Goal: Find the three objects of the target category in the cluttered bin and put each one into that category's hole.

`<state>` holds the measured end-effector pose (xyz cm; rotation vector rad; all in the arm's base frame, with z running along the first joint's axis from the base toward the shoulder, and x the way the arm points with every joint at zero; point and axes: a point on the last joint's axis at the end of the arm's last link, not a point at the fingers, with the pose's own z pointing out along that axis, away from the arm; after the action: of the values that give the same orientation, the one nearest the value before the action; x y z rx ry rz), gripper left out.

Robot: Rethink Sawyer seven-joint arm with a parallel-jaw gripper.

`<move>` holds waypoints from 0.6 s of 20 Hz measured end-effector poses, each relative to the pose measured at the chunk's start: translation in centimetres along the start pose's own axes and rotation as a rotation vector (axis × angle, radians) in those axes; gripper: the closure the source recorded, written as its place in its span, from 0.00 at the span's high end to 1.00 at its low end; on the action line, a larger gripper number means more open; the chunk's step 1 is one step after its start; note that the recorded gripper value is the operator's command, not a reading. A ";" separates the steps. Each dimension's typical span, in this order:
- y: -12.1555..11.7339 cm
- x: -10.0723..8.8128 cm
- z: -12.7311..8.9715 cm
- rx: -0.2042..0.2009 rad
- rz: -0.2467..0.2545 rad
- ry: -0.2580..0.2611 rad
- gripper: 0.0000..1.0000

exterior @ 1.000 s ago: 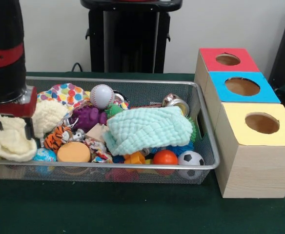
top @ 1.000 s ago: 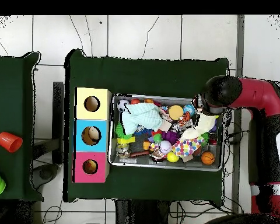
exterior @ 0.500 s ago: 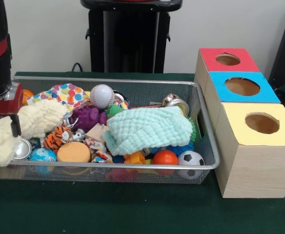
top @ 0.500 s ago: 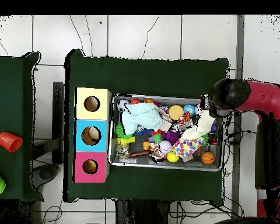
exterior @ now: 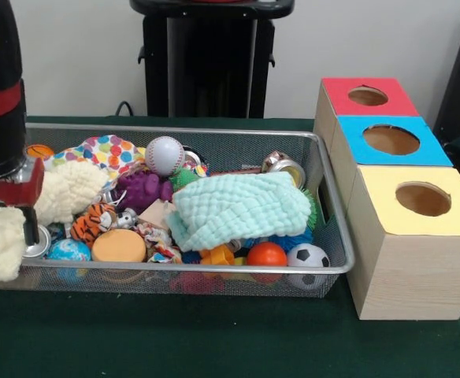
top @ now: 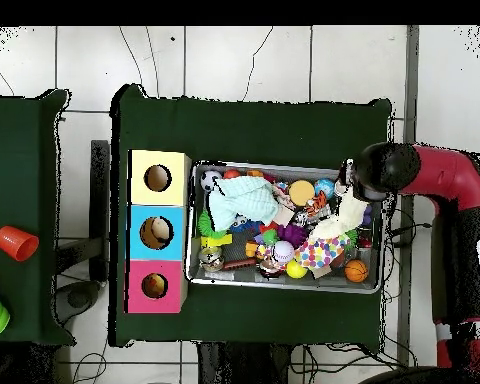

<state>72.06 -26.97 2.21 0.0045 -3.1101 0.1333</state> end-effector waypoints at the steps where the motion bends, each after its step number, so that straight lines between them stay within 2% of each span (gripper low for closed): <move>1: 0.2 -0.1 0.4 -0.001 -0.002 -0.017 1.00; 5: 0.7 -0.2 1.1 -0.004 -0.009 -0.066 1.00; 7: 0.9 0.2 1.0 -0.009 -0.009 -0.063 1.00; 12: 3.4 1.5 -0.3 -0.057 -0.011 -0.028 1.00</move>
<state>70.58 -23.60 2.27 0.0230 -3.1399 0.0449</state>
